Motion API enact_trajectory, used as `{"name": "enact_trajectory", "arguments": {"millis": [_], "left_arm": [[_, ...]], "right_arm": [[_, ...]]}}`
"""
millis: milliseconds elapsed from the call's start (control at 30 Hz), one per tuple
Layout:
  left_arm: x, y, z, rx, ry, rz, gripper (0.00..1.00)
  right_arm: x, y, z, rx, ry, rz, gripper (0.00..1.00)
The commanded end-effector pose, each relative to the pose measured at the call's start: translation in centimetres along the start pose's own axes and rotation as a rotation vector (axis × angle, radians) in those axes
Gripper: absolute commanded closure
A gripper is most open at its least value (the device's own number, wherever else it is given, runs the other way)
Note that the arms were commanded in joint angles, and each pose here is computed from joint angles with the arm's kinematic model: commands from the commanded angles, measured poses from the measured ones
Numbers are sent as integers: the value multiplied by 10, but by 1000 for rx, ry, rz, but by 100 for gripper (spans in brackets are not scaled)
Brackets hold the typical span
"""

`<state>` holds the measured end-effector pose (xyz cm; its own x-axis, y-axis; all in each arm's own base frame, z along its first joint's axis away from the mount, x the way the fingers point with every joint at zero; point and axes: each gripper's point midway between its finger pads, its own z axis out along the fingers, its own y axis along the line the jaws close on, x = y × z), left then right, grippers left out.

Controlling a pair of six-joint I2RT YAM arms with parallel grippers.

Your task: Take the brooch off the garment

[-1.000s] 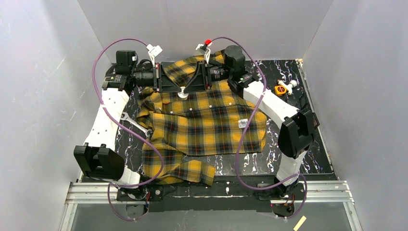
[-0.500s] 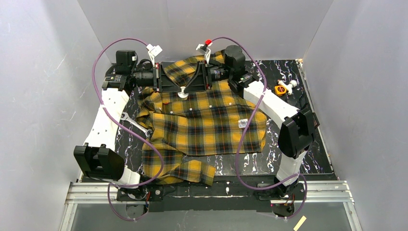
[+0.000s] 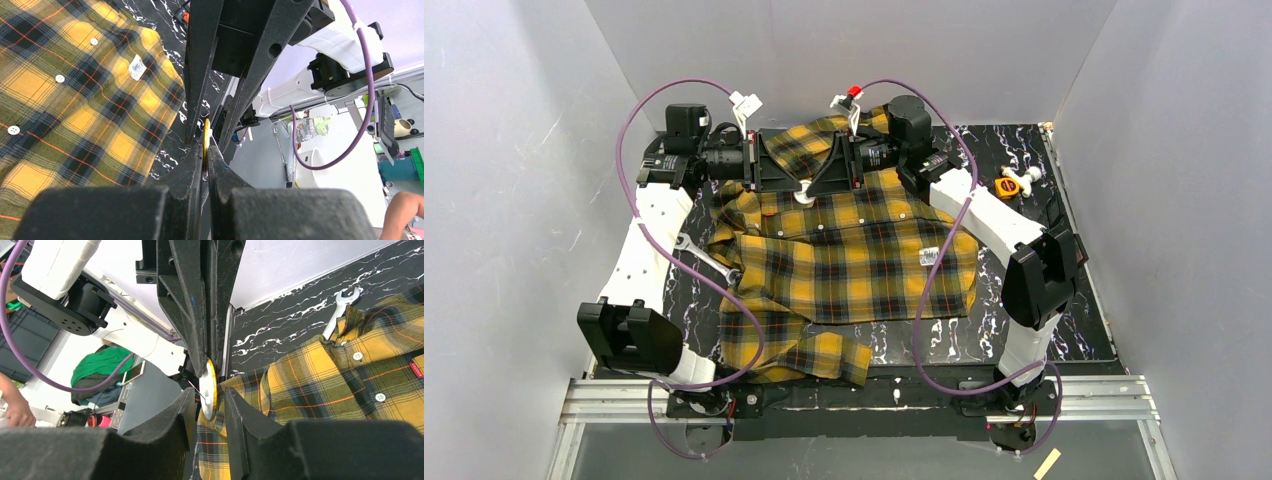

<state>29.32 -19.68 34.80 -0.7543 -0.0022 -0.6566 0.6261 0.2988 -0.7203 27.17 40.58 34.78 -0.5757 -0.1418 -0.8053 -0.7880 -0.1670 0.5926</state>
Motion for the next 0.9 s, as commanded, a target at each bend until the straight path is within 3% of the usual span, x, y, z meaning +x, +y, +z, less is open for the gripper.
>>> {"name": "enact_trajectory", "arguments": {"millis": [0, 867], "left_arm": [[-1, -23, -4, 31, -9, 65, 100], [-5, -24, -3, 32, -11, 80, 100]], "right_arm": [[-19, 20, 1, -25, -28, -68, 64], [-4, -3, 9, 75, 48, -66, 72]]}}
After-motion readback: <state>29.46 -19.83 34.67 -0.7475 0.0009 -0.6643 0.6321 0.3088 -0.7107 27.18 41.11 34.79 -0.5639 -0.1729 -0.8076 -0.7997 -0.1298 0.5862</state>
